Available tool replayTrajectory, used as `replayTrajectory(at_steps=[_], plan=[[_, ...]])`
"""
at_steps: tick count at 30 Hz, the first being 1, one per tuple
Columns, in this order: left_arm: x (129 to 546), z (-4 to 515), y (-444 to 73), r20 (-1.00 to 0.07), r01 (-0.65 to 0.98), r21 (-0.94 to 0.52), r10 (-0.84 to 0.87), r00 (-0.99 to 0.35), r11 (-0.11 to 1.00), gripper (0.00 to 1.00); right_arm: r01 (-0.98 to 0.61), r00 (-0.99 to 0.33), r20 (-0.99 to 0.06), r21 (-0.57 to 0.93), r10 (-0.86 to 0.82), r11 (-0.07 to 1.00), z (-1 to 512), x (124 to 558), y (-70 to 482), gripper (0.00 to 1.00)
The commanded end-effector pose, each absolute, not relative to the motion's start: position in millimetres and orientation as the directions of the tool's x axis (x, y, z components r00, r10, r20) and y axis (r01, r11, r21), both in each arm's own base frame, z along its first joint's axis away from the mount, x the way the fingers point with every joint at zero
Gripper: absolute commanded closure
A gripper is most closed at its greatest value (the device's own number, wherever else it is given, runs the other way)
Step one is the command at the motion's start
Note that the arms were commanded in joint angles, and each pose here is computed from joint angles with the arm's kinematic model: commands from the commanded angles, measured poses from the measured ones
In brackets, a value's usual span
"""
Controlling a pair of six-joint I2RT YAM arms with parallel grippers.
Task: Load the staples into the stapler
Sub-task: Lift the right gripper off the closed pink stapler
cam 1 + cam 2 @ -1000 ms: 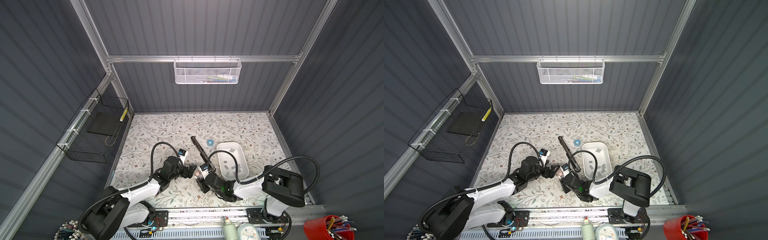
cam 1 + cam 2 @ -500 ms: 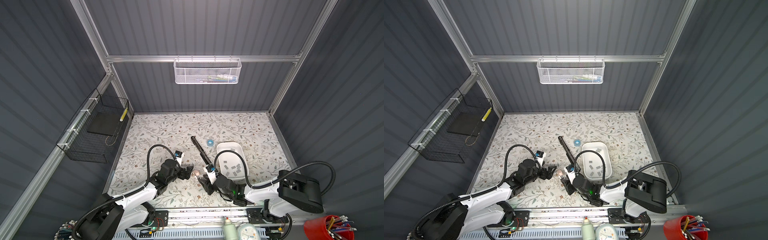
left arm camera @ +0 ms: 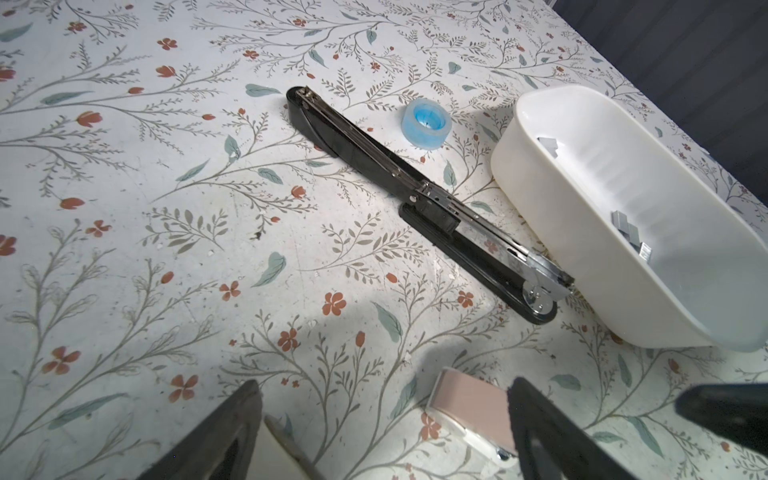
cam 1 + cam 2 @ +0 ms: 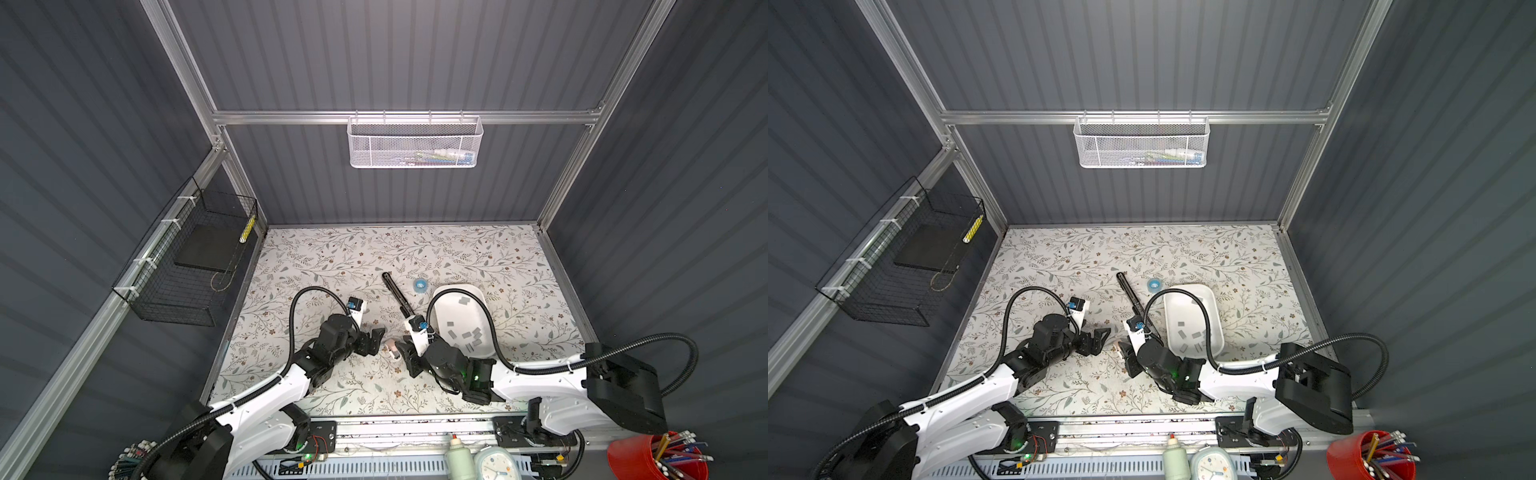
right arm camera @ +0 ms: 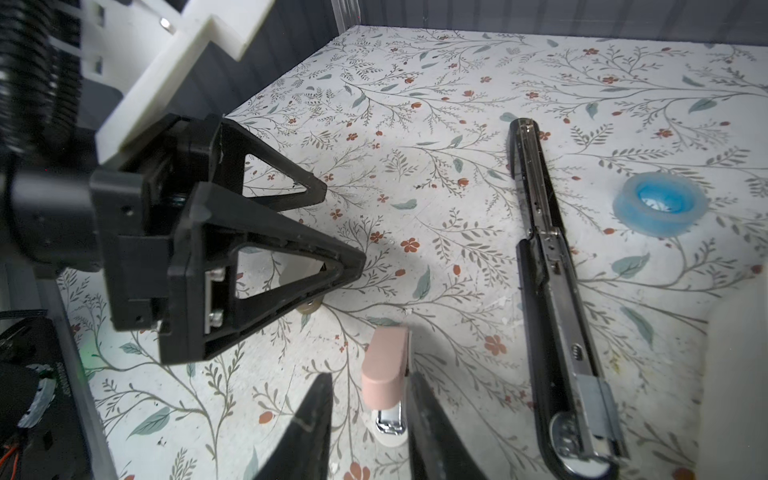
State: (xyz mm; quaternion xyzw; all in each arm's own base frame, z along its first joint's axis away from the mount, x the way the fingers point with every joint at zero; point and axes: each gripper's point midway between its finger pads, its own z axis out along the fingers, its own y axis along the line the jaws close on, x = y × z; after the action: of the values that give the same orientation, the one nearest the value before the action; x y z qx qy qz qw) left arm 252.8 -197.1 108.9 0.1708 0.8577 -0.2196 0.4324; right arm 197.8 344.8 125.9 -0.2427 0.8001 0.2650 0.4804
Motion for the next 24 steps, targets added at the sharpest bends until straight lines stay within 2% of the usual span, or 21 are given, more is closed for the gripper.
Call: replayTrajectory(at_steps=[1, 9, 21, 24], plan=[[251.0, 126.5, -187.7, -0.815, 0.442, -0.226, 0.080, -0.574, 0.868, 0.06, -0.637, -0.427, -0.881, 0.131, -0.206, 0.760, 110.9, 202.9, 349.1, 0.68], [244.0, 140.4, -169.1, -0.838, 0.390, -0.236, 0.016, -0.545, 0.890, 0.04, -0.611, -0.465, -0.845, 0.093, -0.262, 0.786, 88.8, 210.0, 355.2, 0.69], [250.9, 134.7, -171.4, -0.825, 0.377, -0.215, 0.039, -0.564, 0.901, 0.03, -0.582, -0.513, -0.822, 0.121, -0.248, 0.804, 57.6, 200.6, 330.6, 0.70], [250.8, 134.9, -171.5, -0.825, 0.377, -0.215, 0.039, -0.564, 0.901, 0.03, -0.593, -0.507, -0.825, 0.125, -0.249, 0.795, 64.3, 198.8, 332.7, 0.71]])
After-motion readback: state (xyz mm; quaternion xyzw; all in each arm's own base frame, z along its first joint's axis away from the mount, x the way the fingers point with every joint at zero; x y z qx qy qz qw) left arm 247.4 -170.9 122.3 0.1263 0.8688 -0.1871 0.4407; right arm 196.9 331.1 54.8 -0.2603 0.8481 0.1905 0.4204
